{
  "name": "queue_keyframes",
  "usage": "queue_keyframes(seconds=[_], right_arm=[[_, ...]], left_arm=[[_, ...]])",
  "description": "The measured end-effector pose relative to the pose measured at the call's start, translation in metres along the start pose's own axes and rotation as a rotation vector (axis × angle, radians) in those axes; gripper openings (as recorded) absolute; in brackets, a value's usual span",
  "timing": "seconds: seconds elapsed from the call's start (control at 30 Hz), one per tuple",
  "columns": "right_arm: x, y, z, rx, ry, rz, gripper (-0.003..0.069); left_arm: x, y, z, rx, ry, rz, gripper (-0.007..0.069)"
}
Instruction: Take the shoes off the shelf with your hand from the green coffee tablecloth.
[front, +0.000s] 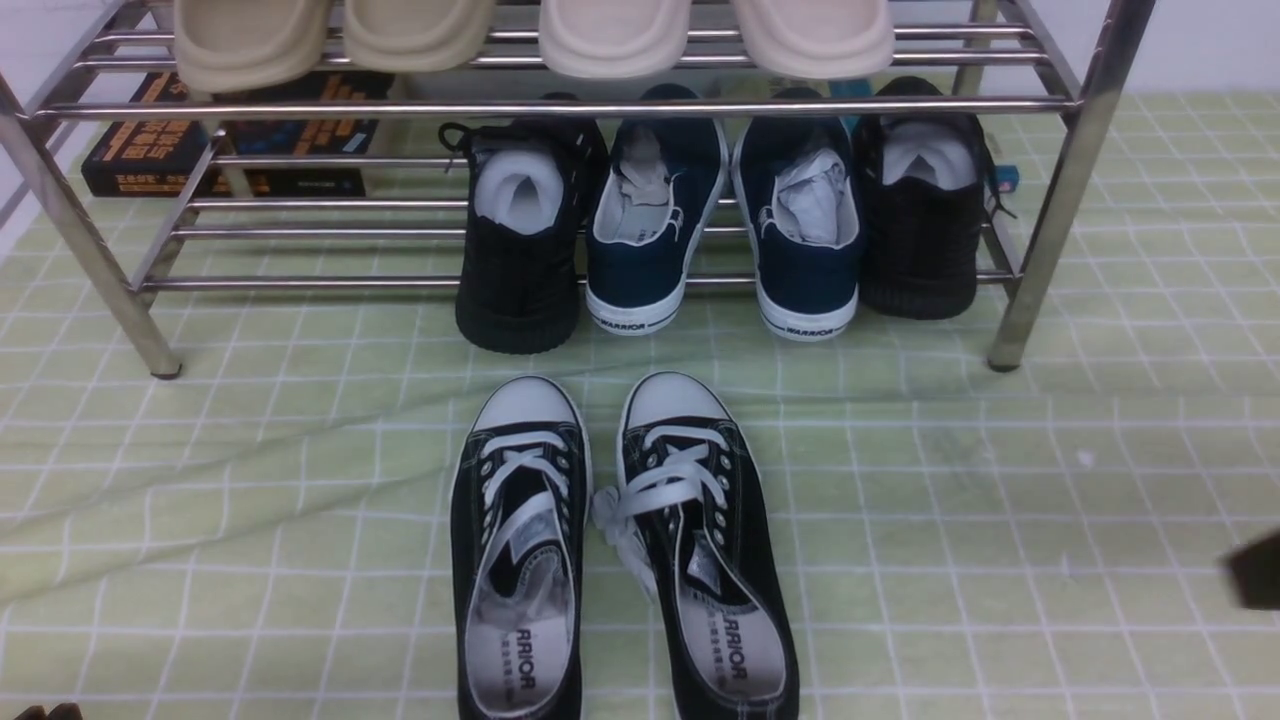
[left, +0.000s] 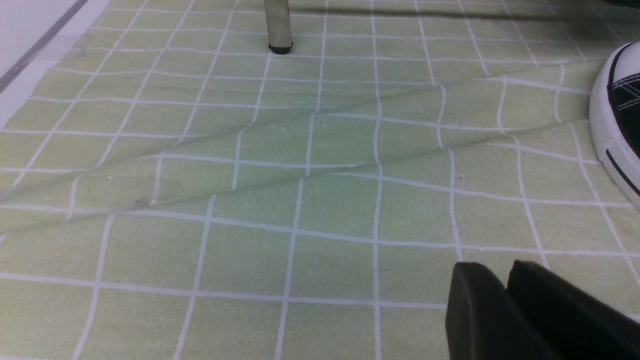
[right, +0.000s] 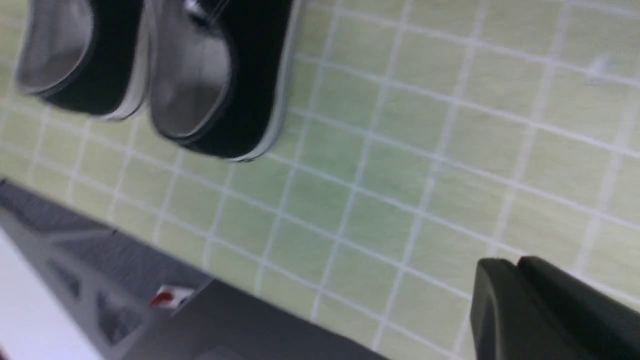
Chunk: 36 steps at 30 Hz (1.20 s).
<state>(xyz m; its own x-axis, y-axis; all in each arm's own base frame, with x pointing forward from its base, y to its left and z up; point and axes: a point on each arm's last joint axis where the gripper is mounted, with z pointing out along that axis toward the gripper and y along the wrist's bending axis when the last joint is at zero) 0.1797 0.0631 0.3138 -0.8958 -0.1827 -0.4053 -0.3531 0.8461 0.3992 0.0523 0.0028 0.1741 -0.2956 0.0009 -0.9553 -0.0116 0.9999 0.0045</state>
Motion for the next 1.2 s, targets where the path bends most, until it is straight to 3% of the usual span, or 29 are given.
queue_keyframes(seconds=[0.1,0.17,0.33,0.4,0.47,0.57,0.7,0.87,1.2], right_arm=[[-0.030,0.018,0.023,-0.067,0.054,-0.081,0.0106],[-0.047,0.027,0.038,-0.061,0.074,-0.114,0.0121],[-0.107,0.061,0.078,0.131,0.069,-0.186,0.0229],[-0.121,0.068,0.086,0.167,0.057,-0.187,0.0265],[-0.145,0.080,0.098,0.234,0.029,-0.197,0.0371],[-0.172,0.090,0.107,0.271,-0.021,-0.186,0.0486],[-0.197,0.093,0.123,0.285,-0.079,-0.177,0.0578],[-0.211,0.083,0.156,0.337,-0.130,-0.168,0.0585],[-0.224,0.062,0.188,0.476,-0.251,-0.128,0.0489]], left_arm=[[0.000,0.000,0.000,0.000,0.000,0.000,0.0127],[0.000,0.000,0.000,0.000,-0.001,0.000,0.0127],[0.000,0.000,0.000,0.000,0.000,0.000,0.0133],[0.000,0.000,0.000,0.000,0.000,0.000,0.0136],[0.000,0.000,0.000,0.000,0.000,0.000,0.0140],[0.000,0.000,0.000,0.000,0.000,0.001,0.0143],[0.000,0.000,0.000,0.000,0.000,0.001,0.0145],[0.000,0.000,0.000,0.000,-0.001,0.001,0.0148],[0.000,0.000,0.000,0.000,-0.001,0.001,0.0148]])
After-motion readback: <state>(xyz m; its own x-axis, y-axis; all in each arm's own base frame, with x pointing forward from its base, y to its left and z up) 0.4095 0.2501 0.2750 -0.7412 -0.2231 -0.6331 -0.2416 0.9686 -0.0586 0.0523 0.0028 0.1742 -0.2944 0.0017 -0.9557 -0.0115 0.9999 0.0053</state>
